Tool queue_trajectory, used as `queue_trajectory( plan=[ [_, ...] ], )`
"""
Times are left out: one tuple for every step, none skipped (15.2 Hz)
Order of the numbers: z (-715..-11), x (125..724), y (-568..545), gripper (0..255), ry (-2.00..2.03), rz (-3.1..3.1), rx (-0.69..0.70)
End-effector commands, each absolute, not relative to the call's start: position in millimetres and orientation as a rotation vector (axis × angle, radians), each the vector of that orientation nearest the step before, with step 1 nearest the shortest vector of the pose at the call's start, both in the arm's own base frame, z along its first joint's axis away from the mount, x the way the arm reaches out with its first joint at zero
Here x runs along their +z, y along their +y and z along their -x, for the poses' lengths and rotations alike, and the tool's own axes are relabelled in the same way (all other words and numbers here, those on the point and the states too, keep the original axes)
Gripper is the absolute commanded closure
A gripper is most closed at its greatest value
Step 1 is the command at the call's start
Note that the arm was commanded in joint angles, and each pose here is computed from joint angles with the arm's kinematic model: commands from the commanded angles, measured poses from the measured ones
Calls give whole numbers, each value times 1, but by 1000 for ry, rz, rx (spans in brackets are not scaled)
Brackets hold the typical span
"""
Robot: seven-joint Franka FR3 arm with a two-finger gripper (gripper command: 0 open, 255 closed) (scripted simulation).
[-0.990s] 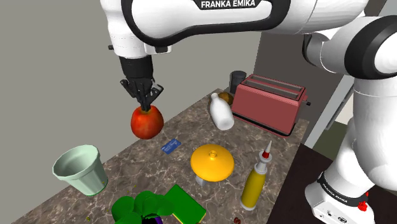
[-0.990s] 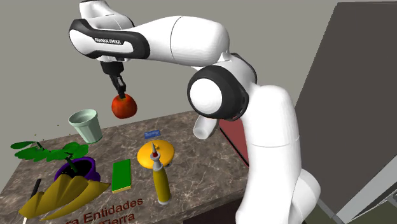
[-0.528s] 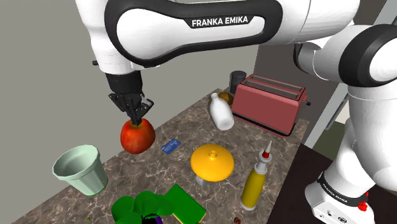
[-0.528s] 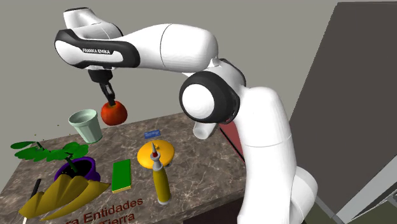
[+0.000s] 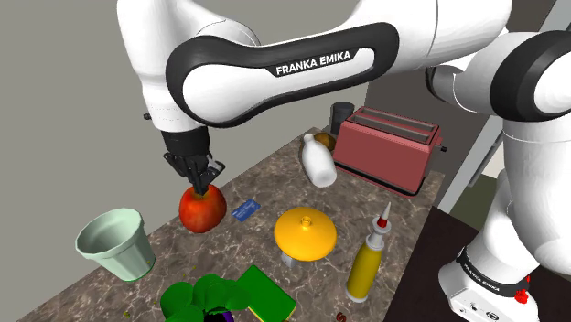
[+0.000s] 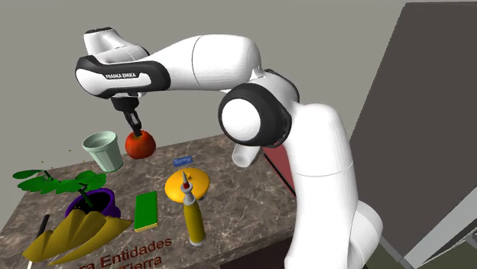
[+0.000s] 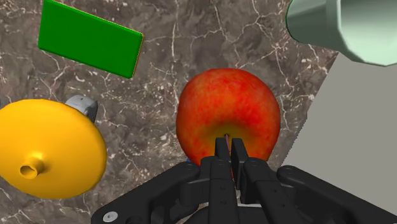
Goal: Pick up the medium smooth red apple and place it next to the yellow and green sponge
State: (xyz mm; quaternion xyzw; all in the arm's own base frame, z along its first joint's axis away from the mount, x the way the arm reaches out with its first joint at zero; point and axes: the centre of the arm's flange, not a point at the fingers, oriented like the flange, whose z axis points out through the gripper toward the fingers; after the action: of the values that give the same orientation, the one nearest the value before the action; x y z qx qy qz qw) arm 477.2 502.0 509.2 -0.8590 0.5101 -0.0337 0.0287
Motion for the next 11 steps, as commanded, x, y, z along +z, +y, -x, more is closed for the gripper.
queue_trajectory(
  plan=[
    [-478, 499, 502, 255, 1573, 2649, -104],
    [-478, 494, 502, 255, 1573, 2649, -104],
    [-478, 489, 502, 255, 1573, 2649, -104],
    [-478, 483, 502, 255, 1573, 2649, -104],
    [-478, 478, 502, 255, 1573, 2649, -104],
    [-478, 473, 502, 255, 1573, 2649, -104],
    [-478, 468, 502, 255, 1573, 2649, -104],
    [-478, 462, 502, 255, 1573, 2649, -104],
    [-478, 457, 502, 255, 1573, 2649, -104],
    [-478, 452, 502, 255, 1573, 2649, -104],
    [-478, 446, 502, 255, 1573, 2649, -104]
  ],
)
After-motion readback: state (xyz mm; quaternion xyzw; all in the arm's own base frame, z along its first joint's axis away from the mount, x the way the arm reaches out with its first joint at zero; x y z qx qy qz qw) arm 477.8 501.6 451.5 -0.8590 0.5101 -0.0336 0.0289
